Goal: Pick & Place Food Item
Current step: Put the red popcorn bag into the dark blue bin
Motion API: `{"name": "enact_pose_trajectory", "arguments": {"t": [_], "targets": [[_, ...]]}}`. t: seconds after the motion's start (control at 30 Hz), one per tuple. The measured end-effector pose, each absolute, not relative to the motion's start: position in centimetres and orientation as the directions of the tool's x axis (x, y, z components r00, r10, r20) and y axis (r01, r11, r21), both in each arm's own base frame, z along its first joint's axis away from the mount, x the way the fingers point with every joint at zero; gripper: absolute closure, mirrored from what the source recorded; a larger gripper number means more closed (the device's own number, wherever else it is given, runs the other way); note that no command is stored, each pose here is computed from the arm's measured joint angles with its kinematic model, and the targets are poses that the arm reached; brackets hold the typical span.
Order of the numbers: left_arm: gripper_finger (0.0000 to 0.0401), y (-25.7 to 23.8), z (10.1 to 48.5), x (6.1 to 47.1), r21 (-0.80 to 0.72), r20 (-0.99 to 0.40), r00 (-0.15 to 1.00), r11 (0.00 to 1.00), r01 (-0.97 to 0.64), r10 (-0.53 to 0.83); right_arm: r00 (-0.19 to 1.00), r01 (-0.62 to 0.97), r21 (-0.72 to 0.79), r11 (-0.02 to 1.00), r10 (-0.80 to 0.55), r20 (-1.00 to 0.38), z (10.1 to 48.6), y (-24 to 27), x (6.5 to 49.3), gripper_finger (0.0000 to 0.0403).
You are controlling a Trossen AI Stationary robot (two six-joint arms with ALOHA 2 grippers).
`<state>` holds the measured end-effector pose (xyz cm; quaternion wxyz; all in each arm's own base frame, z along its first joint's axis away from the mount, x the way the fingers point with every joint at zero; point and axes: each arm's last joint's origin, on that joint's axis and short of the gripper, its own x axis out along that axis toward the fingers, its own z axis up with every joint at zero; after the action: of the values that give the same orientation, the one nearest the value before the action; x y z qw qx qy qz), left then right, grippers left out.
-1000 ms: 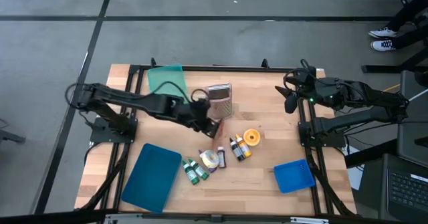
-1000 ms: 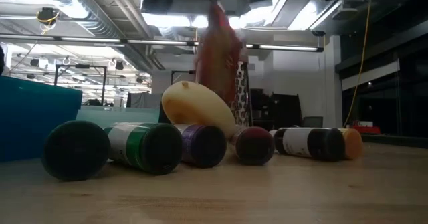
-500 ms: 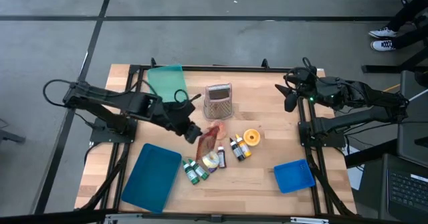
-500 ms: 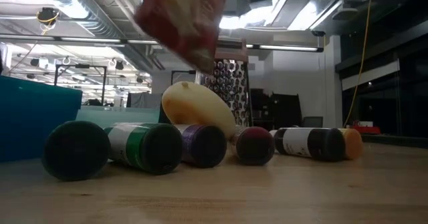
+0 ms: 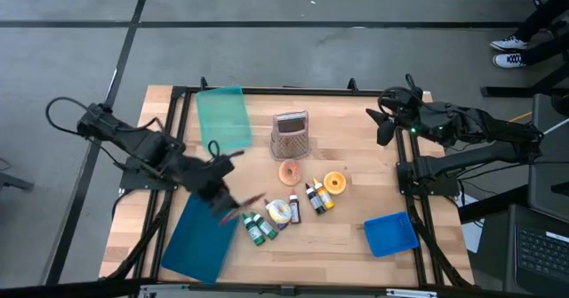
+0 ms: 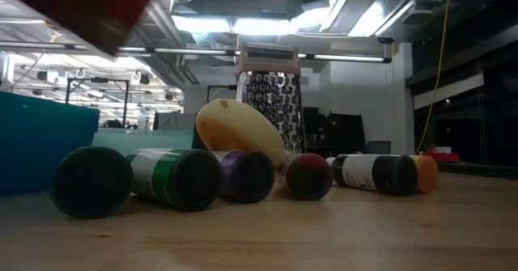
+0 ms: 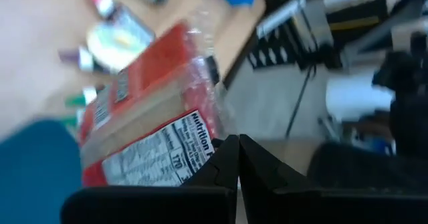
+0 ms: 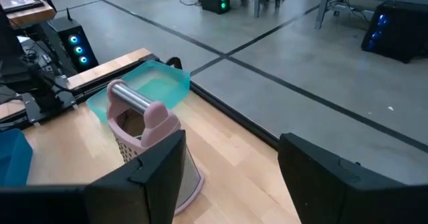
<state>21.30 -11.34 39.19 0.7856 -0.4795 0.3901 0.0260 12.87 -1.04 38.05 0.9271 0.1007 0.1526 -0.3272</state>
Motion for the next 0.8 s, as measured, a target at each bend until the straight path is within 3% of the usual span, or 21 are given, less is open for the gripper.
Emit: {"name": "enact_pose_trajectory", "arguments": {"t": [0.37,0.8], "targets": [[0.0399,-16.0,38.2,16.3,-0.661,-0.749,0.490,0.541,-0.520,-0.446,0.717,0.654,0.091,0.751,-0.577,-0.391,37.3,-0.9,14.5,0.0167],[0.0399,-19.9,37.0,12.0,-0.582,-0.813,0.405,0.550,-0.599,-0.419,0.692,0.672,0.094,0.734,-0.578,-0.431,36.3,-0.8,17.2,0.0167]]}}
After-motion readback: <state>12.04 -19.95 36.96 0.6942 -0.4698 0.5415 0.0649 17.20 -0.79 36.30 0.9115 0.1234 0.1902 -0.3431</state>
